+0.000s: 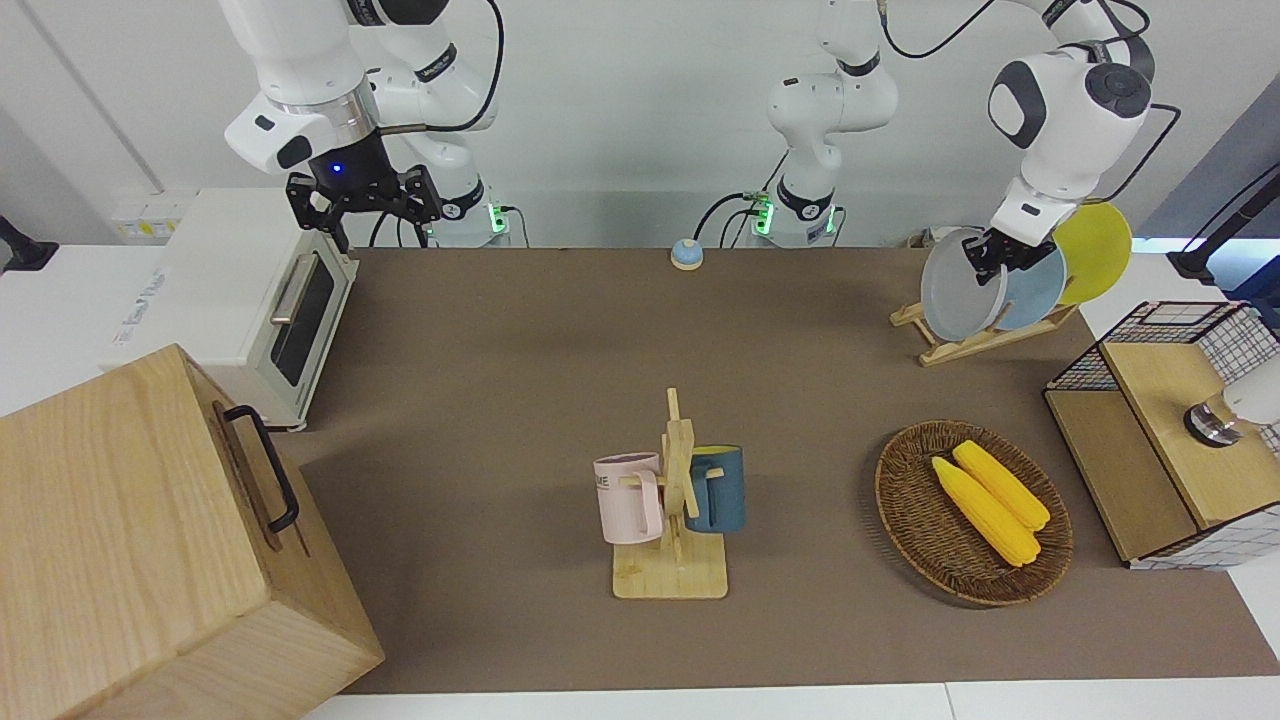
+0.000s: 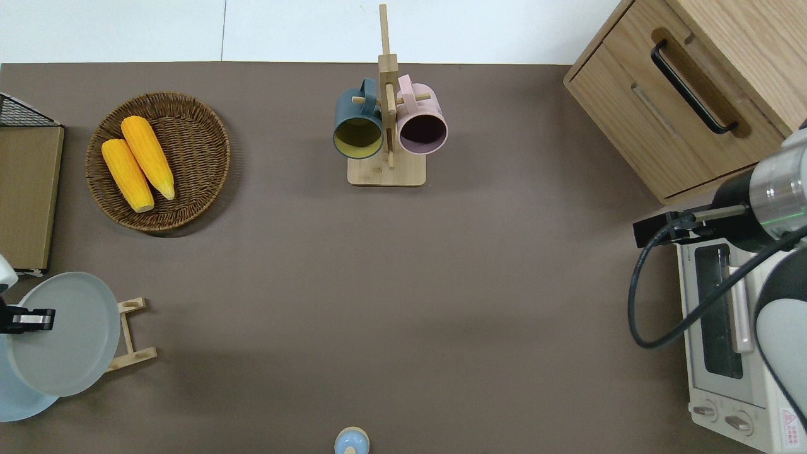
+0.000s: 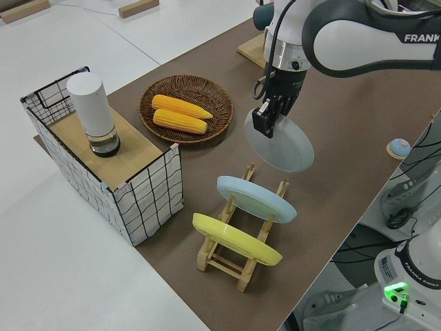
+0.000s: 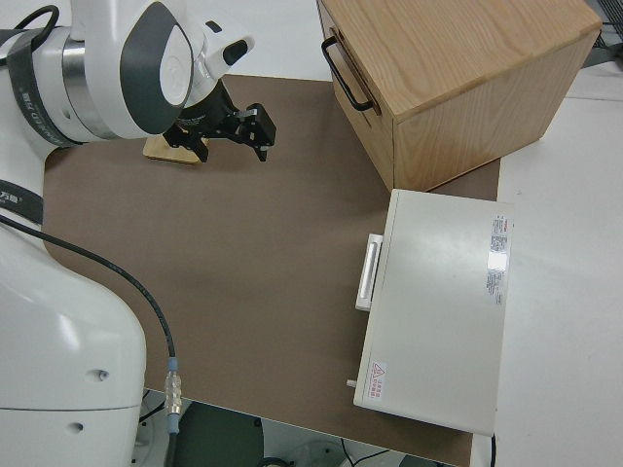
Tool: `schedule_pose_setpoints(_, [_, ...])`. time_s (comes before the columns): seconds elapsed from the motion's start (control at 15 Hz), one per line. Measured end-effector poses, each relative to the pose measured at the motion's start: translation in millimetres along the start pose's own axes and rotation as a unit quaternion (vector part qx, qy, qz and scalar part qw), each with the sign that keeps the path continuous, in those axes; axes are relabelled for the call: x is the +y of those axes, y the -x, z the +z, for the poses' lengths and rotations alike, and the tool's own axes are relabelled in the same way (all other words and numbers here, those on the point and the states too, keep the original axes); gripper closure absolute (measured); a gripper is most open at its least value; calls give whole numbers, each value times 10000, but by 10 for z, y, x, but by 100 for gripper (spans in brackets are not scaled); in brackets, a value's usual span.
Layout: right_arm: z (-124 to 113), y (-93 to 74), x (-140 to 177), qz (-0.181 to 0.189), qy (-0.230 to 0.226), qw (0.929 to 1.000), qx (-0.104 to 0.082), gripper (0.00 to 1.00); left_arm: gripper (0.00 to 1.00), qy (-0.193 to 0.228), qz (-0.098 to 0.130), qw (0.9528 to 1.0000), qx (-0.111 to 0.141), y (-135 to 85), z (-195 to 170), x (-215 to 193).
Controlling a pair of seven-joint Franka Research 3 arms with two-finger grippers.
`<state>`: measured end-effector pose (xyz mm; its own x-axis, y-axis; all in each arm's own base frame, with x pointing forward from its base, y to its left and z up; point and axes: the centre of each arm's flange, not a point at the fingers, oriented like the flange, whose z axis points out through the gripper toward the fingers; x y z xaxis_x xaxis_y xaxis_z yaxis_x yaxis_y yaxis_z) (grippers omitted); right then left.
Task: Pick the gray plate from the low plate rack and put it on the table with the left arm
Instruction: 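Lift the gray plate out of the rack, moving it away from the robot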
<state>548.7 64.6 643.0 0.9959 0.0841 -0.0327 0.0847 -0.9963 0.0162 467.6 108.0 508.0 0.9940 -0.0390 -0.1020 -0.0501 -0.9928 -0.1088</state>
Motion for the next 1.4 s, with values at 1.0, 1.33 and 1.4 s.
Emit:
schedule_pose_setpoints(1.0, [0, 0, 0, 0, 0, 10000, 0, 1, 95, 935, -150, 9954, -167, 46, -552, 1006])
schedule_pose_setpoints(1.33, [0, 0, 0, 0, 0, 10000, 0, 1, 95, 1749, -68, 9845, -80, 27, -92, 1301])
schedule_pose_setpoints(1.4, [0, 0, 0, 0, 0, 10000, 0, 1, 95, 1930, 15, 9812, -81, 32, 10, 1348])
